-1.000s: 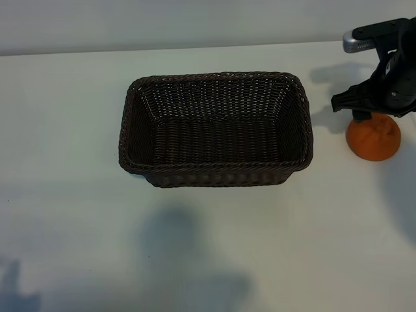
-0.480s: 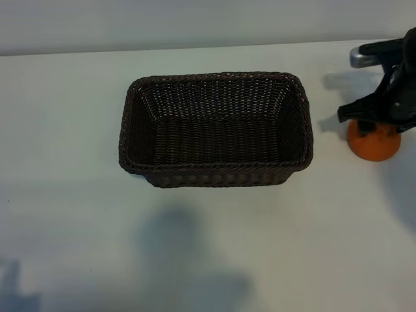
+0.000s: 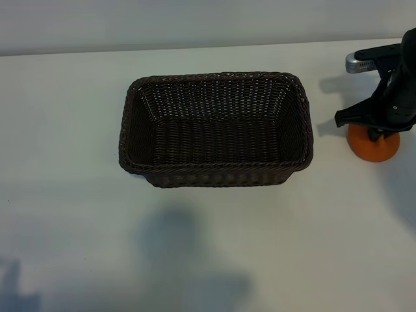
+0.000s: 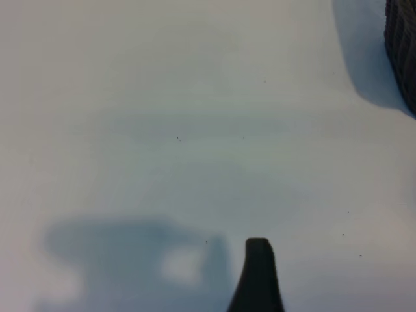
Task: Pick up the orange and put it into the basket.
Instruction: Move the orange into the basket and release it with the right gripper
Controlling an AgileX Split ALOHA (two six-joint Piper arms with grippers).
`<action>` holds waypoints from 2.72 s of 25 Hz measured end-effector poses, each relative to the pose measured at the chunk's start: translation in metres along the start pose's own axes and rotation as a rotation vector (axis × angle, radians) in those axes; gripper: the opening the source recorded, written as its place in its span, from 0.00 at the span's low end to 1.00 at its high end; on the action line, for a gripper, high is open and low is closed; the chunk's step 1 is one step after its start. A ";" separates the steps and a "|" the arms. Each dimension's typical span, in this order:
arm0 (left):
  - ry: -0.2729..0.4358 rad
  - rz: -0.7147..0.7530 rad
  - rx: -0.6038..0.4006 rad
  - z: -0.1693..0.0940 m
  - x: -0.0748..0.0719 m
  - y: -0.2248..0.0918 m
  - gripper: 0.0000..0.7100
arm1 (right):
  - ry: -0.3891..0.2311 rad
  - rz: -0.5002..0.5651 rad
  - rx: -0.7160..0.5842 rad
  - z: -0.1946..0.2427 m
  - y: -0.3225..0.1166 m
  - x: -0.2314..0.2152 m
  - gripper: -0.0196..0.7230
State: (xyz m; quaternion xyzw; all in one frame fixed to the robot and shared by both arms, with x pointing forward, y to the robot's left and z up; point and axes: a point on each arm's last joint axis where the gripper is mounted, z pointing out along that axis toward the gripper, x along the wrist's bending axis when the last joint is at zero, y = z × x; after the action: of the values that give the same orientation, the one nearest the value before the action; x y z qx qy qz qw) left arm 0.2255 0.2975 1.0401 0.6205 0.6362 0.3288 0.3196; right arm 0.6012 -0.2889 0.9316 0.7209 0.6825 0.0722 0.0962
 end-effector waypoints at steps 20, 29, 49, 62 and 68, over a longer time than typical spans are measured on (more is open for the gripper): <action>-0.015 0.011 0.000 0.000 0.000 0.000 0.83 | 0.087 0.009 -0.154 -0.140 0.024 0.004 0.12; -0.017 0.016 0.000 0.000 0.000 0.000 0.83 | 0.275 -0.245 -0.179 -0.169 0.013 0.093 0.12; -0.017 0.016 0.000 0.000 0.000 0.000 0.83 | 0.304 -0.434 -0.149 -0.075 0.022 0.187 0.12; -0.020 0.018 0.000 0.000 0.000 0.000 0.83 | 0.285 -0.470 -0.077 -0.045 0.020 0.191 0.19; -0.041 0.031 0.000 0.000 0.001 0.000 0.83 | 0.286 -0.468 -0.066 -0.046 0.019 0.190 0.68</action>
State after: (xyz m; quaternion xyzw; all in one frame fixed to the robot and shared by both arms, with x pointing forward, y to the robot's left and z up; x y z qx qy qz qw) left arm 0.2254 0.2981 1.0401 0.6368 0.6199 0.3210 0.3274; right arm 0.6197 -0.0979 0.9754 0.5226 0.8344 0.1715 0.0362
